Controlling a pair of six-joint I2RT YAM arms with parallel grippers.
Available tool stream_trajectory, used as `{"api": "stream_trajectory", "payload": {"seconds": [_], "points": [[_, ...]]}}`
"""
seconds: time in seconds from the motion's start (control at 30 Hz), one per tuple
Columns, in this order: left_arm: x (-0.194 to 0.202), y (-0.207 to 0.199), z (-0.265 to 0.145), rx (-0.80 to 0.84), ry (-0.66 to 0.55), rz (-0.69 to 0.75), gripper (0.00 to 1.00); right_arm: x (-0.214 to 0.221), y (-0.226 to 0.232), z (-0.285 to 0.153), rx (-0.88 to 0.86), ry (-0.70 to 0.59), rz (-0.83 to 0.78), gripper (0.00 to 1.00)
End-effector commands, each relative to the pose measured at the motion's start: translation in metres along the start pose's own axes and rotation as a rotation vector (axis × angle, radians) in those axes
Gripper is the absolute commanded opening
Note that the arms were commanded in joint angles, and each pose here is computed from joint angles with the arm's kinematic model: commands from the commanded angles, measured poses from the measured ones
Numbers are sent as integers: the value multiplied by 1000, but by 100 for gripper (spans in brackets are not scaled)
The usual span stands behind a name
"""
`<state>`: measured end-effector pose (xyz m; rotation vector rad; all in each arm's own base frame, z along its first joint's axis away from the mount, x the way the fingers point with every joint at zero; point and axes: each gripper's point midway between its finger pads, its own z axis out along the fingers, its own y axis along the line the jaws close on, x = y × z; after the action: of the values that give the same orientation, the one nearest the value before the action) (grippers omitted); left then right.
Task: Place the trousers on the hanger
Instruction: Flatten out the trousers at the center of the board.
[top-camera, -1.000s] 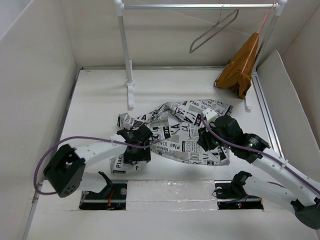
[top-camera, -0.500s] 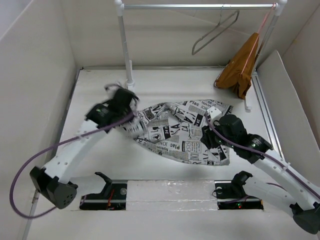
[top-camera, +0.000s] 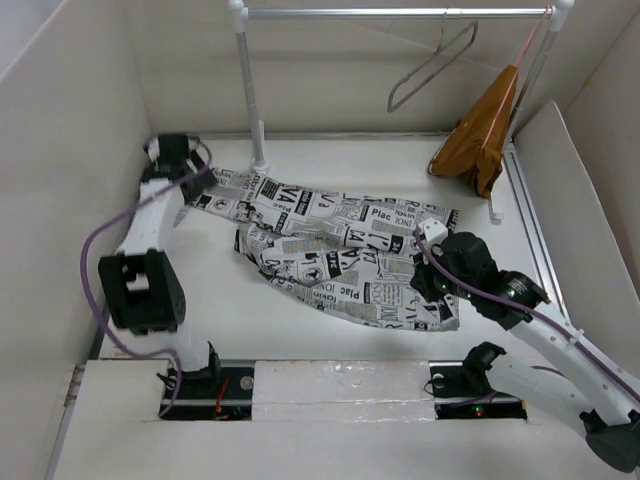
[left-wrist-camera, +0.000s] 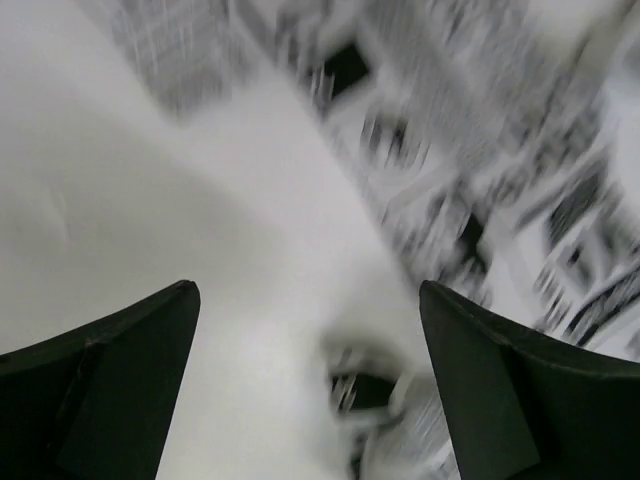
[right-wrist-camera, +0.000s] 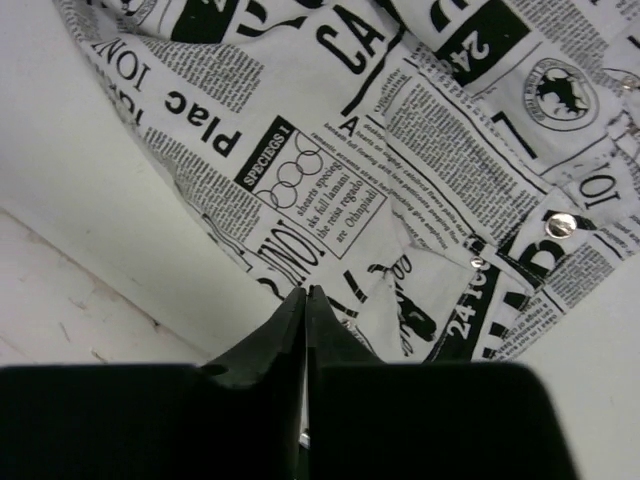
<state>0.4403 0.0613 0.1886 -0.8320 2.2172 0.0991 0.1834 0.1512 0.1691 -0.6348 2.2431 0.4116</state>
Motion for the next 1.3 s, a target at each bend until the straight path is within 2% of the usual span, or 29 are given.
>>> {"api": "stream_trajectory", "payload": {"seconds": [0.0, 0.03, 0.1, 0.13, 0.17, 0.2, 0.23, 0.37, 0.47, 0.53, 0.67, 0.7, 0.77, 0.8, 0.83, 0.87, 0.9, 1.03, 1.2, 1.23, 1.27], "points": [[33, -7, -82, 258, -67, -46, 87, -3, -17, -3, 89, -20, 93, 0], [50, -2, -85, 277, -50, -50, 76, 0, -20, 1, 100, -3, 105, 0], [100, 6, -85, 362, 20, -54, 74, -1, -29, 5, 126, 3, 153, 0], [114, 5, -84, 400, 48, -36, 79, 0, -32, 8, 132, 5, 165, 0], [136, 12, -77, 396, 93, -25, 81, 1, -34, 12, 131, 14, 176, 18], [145, 8, -75, 426, 126, -15, 82, -6, -32, 17, 97, -6, 185, 28], [157, 10, -71, 435, 159, 6, 86, -3, -30, 22, 74, 9, 193, 45], [173, -6, -64, 532, 215, 17, 95, -3, -29, 32, 61, 23, 209, 62], [178, -32, -69, 675, 251, 31, 97, 1, -27, 38, 56, 26, 221, 64], [177, -51, -70, 705, 233, 93, 98, 8, -38, 45, 93, 29, 242, 65], [171, -70, -50, 657, 240, 123, 97, 28, -72, 54, 218, 70, 361, 70], [178, -72, -39, 633, 260, 129, 94, 29, -81, 57, 237, 60, 391, 71], [173, -76, -32, 620, 257, 124, 72, 47, -107, 62, 300, 83, 483, 72], [176, -73, -28, 591, 268, 123, 57, 47, -119, 65, 325, 60, 514, 73], [175, -72, -28, 578, 270, 120, 20, 55, -128, 66, 343, 68, 545, 73], [171, -71, -31, 569, 268, 117, 6, 67, -146, 67, 379, 88, 608, 73], [165, -65, -40, 545, 252, 113, 0, 67, -154, 68, 386, 81, 625, 73], [139, -43, -79, 471, 169, 61, 0, 77, -182, 75, 444, 125, 652, 73], [88, -11, -162, 421, 10, -53, 0, 78, -187, 102, 352, 201, 675, 69], [79, -5, -173, 406, -28, -78, 0, 75, -191, 103, 351, 192, 682, 65], [68, -4, -190, 420, -60, -102, 0, 72, -189, 106, 328, 185, 680, 46]]}}
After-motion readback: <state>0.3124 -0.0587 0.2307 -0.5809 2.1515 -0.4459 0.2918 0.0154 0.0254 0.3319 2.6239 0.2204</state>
